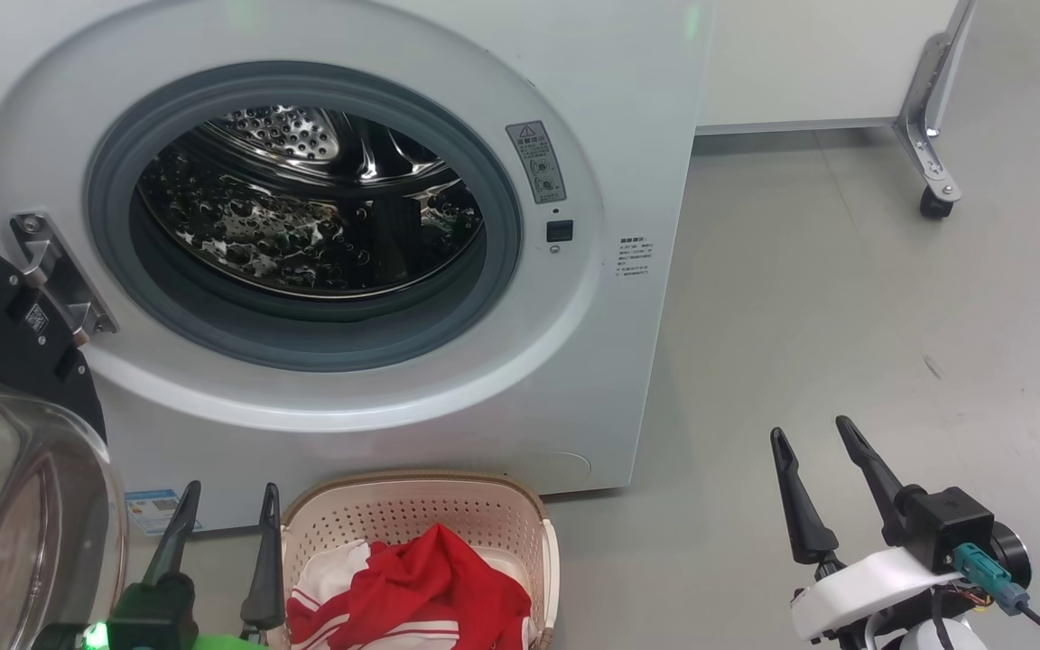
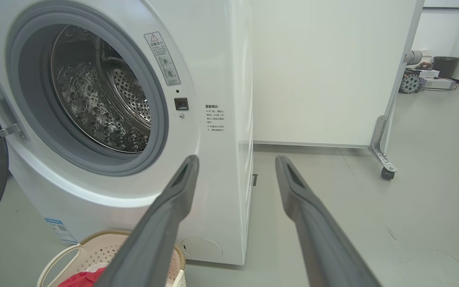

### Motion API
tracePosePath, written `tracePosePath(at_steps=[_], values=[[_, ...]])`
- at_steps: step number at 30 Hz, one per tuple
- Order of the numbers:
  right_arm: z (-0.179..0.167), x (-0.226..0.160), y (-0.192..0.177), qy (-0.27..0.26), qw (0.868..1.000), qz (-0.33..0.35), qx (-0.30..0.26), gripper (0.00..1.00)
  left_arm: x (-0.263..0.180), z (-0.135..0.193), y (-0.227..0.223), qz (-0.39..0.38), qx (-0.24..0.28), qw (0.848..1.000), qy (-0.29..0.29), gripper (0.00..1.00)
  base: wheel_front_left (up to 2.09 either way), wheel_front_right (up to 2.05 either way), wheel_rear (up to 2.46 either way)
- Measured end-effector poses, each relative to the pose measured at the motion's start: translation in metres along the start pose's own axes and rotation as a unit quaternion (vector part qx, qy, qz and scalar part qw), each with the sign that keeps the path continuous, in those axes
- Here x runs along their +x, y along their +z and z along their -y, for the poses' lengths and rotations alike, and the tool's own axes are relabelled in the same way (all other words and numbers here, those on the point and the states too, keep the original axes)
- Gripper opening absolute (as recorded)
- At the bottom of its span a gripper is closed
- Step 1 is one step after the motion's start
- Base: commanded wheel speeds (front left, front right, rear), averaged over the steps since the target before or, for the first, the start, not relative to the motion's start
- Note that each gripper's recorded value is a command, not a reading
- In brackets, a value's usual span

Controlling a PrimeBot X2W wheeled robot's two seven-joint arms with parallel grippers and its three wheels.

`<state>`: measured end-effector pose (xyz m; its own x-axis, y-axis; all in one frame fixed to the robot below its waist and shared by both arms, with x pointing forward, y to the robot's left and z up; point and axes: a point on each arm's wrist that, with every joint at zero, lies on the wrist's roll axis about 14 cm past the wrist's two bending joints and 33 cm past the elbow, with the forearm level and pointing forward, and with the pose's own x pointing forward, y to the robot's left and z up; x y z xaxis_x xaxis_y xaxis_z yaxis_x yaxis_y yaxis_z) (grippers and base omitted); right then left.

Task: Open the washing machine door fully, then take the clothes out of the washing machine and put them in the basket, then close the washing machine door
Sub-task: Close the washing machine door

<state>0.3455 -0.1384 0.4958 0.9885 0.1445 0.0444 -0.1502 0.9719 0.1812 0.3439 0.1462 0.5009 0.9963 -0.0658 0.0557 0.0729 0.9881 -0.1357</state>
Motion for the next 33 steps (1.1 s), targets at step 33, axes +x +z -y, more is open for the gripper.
tracePosePath(at_steps=[33], values=[[0.003, -0.001, -0.001, -0.007, 1.0, -0.003, 0.003, 1.0, 0.002, 0.012, 0.007, 0.002, 0.005, 1.0, -0.018, 1.0, -1.0, 1.0, 0.0]])
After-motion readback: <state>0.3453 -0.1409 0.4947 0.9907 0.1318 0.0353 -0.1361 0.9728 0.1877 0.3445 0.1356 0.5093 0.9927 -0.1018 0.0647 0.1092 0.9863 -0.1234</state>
